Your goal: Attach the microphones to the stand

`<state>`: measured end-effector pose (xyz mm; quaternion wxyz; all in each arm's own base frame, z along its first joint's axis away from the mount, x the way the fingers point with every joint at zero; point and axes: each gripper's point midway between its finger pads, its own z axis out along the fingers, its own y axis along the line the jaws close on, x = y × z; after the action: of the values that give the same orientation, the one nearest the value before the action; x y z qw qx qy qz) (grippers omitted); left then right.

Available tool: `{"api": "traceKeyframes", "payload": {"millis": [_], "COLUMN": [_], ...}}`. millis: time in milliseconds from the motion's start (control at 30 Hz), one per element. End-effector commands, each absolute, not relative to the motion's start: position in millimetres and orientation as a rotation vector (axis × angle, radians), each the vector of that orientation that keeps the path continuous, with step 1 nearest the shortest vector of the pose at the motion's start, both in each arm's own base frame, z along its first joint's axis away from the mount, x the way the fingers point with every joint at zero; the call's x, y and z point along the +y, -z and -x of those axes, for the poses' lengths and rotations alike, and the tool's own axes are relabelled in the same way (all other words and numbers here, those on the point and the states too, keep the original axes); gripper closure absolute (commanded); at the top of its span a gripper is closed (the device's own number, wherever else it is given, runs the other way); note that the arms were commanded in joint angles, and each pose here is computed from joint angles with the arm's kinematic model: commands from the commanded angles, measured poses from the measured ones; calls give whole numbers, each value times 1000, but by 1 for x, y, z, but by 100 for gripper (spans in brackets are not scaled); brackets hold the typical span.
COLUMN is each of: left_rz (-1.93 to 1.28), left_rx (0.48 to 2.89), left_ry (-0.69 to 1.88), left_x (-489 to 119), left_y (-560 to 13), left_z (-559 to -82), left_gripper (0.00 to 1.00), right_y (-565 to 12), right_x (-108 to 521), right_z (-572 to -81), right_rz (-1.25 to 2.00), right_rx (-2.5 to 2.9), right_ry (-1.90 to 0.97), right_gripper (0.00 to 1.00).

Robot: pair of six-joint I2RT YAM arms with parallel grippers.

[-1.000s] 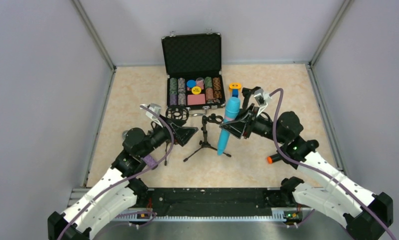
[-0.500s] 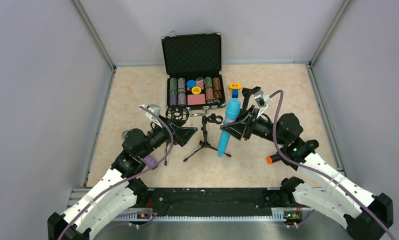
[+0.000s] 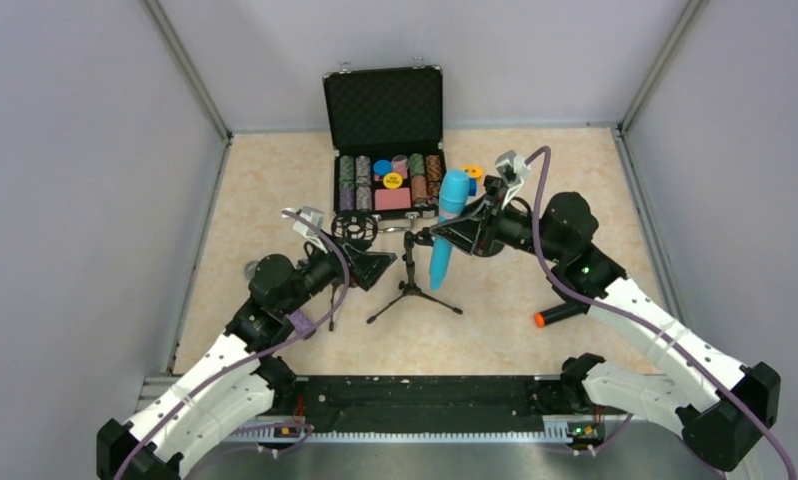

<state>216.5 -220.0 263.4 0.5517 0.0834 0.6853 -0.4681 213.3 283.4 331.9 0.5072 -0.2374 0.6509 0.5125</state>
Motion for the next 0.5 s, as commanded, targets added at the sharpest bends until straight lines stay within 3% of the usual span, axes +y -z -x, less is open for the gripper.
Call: {"api": "traceKeyframes", "payload": {"millis": [0,467], "left_rz": [-218,-282], "left_rx": [1556,1531], "left_ry": [1108,1093], "left_x": [-223,-232], "left_y": [-289,-317], "left_z": [-222,-228], "left_gripper": [4,4], "right_y": [-378,-419], "right_x": [290,274], "right_z": [-208,-195], "right_rz": [647,622], "right_rx": [1448,1331], "right_ry": [-1263,-1308], "right_gripper": [100,100]}}
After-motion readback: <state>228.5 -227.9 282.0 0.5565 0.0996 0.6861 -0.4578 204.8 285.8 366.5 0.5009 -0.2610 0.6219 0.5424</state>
